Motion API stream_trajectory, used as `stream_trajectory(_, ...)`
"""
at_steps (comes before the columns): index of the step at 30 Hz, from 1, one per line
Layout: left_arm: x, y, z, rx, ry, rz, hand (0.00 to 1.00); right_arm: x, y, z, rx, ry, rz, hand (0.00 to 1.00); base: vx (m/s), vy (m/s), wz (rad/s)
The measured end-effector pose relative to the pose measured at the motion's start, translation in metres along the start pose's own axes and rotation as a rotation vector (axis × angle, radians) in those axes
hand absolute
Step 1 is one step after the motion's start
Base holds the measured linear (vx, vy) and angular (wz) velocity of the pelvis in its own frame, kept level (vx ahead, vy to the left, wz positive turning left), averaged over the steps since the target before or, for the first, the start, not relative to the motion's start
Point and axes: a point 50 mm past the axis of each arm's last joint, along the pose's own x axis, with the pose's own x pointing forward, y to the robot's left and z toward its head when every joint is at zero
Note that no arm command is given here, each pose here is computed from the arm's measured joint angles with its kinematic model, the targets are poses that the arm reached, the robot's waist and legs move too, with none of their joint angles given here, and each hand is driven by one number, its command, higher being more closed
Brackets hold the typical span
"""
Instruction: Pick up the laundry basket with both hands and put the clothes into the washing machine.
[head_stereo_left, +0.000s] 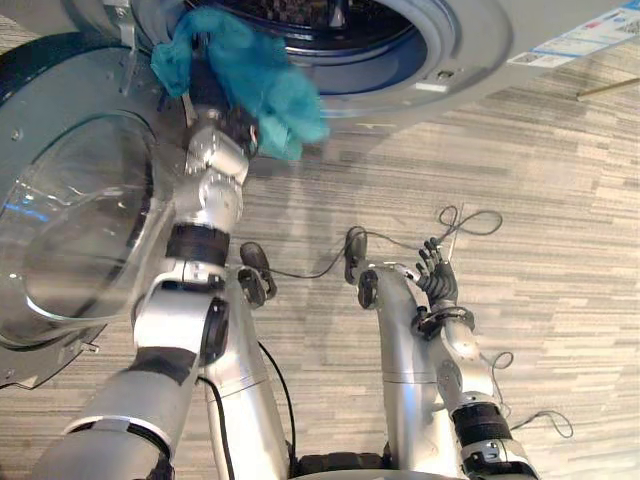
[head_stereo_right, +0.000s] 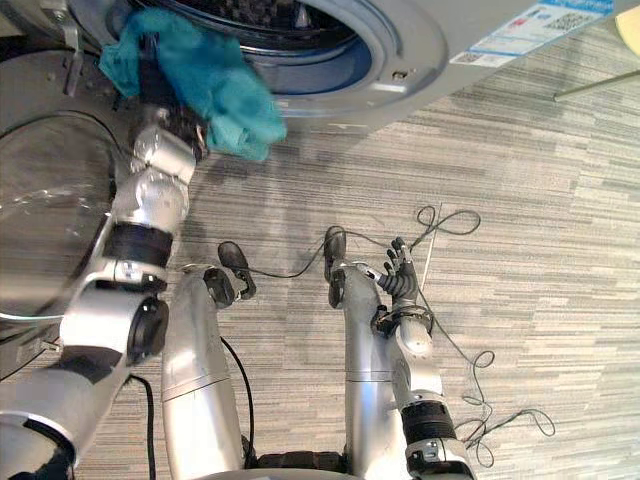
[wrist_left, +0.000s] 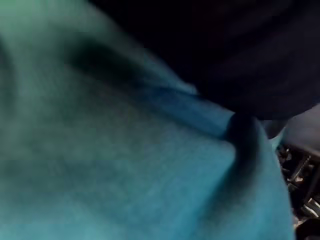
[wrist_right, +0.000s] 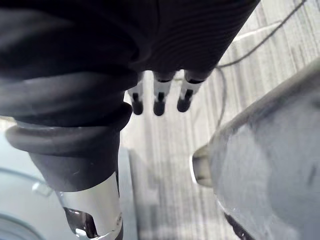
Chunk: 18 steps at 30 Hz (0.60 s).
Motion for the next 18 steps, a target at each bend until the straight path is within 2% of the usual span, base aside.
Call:
stream_trajectory(6, 0.008, -0.074, 0.089, -0.046, -0.264, -0.205, 1.00, -0.013, -0.012, -0.015, 0.054, 0.057, -0.031, 0.00, -0.03, 0.070, -0.22)
stream_trajectory(11, 0.007, -0.084, 0.079, 0.014, -0.236, -0.237, 1.00, -0.013, -0.011, -0.015, 0.050, 0.058, -0.021, 0.00, 0.00, 0.036, -0.07)
stream_trajectory(16, 0.009, -0.095, 0.098, 0.047, -0.278, -0.250, 1.00, -0.017, -0.013, -0.017, 0.054, 0.064, -0.027, 0.00, 0.00, 0.041, -0.30)
stream_trajectory(18, 0.010, -0.091, 0.104, 0.068, -0.293, -0.236, 1.00, -0.021, -0.016, -0.018, 0.057, 0.067, -0.037, 0.00, -0.01, 0.065, -0.24)
